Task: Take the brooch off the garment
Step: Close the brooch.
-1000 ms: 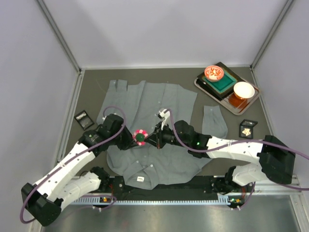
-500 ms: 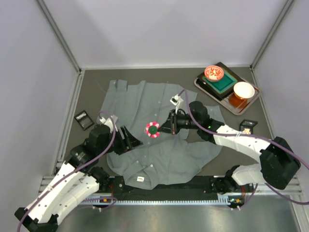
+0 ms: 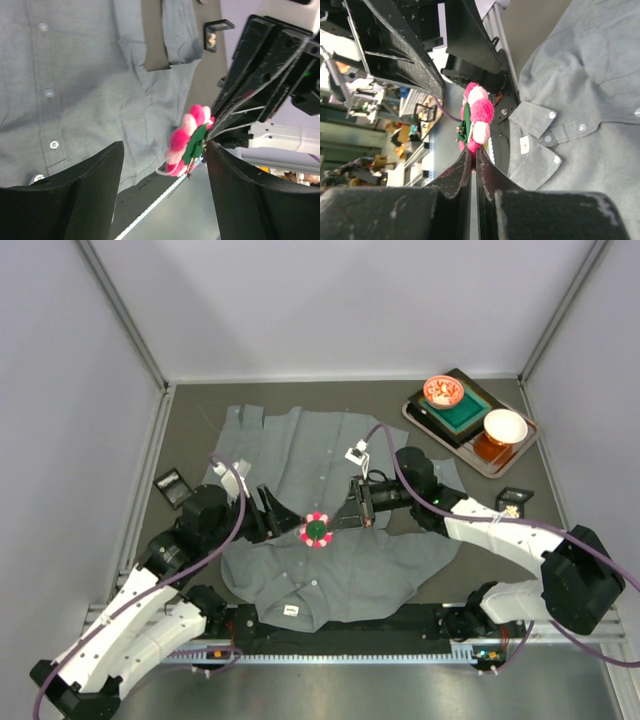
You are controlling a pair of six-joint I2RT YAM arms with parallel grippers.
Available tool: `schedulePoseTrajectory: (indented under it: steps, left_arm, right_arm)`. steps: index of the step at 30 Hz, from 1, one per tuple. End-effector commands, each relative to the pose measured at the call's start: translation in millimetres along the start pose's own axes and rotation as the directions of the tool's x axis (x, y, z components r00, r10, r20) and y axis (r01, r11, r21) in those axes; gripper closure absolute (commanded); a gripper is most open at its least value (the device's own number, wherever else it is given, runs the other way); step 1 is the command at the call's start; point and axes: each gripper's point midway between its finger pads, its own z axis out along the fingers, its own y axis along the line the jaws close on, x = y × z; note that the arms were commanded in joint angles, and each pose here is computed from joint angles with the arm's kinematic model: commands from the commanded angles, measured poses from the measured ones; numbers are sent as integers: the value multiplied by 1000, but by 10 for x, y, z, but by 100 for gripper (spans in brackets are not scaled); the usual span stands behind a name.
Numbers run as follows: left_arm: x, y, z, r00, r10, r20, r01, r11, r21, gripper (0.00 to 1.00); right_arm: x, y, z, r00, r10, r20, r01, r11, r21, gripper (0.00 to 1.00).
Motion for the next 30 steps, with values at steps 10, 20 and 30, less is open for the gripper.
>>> schedulePoseTrajectory:
  steps: [10,20,30]
  left_arm:
    - [17,-582,10,996,-54,-71,74,948,308,41]
    - [40,-629,-41,992,-91,-89,118,923,365,45]
    - [115,-597,65,983,-107,-149,156,914,376,68]
  right_arm:
    - [3,182,-39,1000,-20,-22,17,993,-117,100]
    - [-23,44,-121,1000,0,6,0,995,-97,100]
    - [-73,145,-130,1000,-8,12,9,991,-134,100]
